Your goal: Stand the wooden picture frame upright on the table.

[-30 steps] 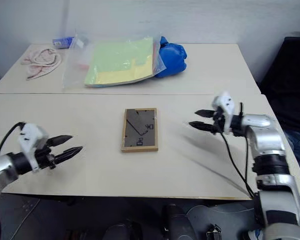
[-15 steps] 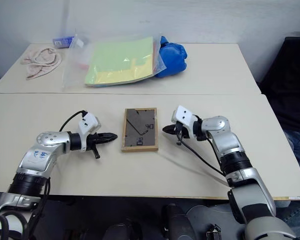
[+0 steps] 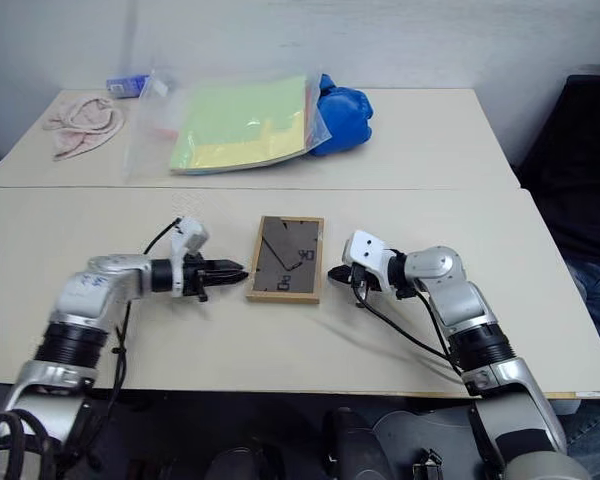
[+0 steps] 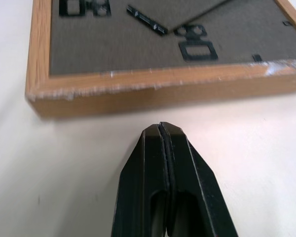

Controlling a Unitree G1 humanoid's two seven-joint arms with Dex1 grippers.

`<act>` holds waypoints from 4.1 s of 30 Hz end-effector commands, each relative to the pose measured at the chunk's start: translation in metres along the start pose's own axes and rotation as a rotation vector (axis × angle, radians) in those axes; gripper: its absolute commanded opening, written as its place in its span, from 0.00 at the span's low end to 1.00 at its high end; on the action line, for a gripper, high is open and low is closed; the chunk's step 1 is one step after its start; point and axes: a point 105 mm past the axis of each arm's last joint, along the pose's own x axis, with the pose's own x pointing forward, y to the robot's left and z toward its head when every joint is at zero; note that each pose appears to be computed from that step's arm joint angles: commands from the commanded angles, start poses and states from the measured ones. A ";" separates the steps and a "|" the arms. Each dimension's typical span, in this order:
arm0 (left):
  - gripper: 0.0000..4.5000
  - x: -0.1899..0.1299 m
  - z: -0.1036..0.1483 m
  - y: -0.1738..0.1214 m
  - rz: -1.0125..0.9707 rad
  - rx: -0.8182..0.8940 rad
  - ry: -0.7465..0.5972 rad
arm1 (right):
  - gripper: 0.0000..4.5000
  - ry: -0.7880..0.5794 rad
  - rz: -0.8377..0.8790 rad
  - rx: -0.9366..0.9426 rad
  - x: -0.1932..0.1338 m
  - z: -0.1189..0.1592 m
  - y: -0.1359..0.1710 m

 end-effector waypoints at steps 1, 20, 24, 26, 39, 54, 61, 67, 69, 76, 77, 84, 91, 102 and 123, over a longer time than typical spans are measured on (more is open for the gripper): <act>0.52 -0.011 -0.011 -0.004 -0.080 -0.346 0.057 | 0.00 0.002 0.027 -0.123 0.002 0.010 0.002; 1.00 0.076 -0.015 -0.070 -0.409 -0.569 0.147 | 0.00 -0.013 0.025 -0.201 0.024 0.015 0.002; 0.80 0.070 -0.008 -0.061 -0.383 -0.579 0.104 | 0.00 -0.013 0.021 -0.194 0.021 0.013 0.003; 0.67 0.066 -0.004 -0.056 -0.374 -0.588 0.078 | 0.00 -0.013 0.018 -0.191 0.018 0.012 0.004; 0.31 0.020 0.032 -0.072 -0.474 -0.472 -0.072 | 0.13 -0.233 -0.034 0.083 -0.035 0.058 -0.002; 0.31 0.013 0.047 -0.104 -0.498 -0.173 -0.102 | 1.00 -0.368 0.163 0.371 0.003 0.144 0.000; 0.31 0.015 0.047 -0.101 -0.483 -0.154 -0.110 | 1.00 -0.332 0.076 0.365 -0.002 0.138 -0.017; 0.31 0.011 0.050 -0.099 -0.481 -0.149 -0.121 | 1.00 -0.302 0.023 0.384 -0.021 0.120 -0.032; 0.31 0.011 0.050 -0.099 -0.480 -0.144 -0.121 | 1.00 -0.294 0.042 0.385 -0.017 0.119 -0.028; 0.31 0.019 0.049 -0.092 -0.436 -0.137 -0.096 | 1.00 -0.400 0.221 0.382 -0.008 0.149 0.006; 0.31 0.019 0.049 -0.091 -0.431 -0.137 -0.093 | 1.00 -0.420 0.245 0.384 -0.012 0.154 0.010; 0.31 0.016 0.055 -0.080 -0.406 -0.163 -0.124 | 1.00 -0.372 0.090 0.331 -0.040 0.142 -0.004; 0.31 0.014 0.058 -0.083 -0.420 -0.168 -0.123 | 1.00 -0.209 -0.202 -0.193 -0.077 0.094 -0.026; 0.31 0.004 0.067 -0.102 -0.530 -0.224 -0.107 | 1.00 -0.353 -0.506 -1.392 -0.023 0.094 -0.018; 0.85 -0.053 0.059 -0.081 -0.362 -0.153 -0.162 | 0.27 -0.527 -0.595 -1.416 -0.004 0.114 -0.037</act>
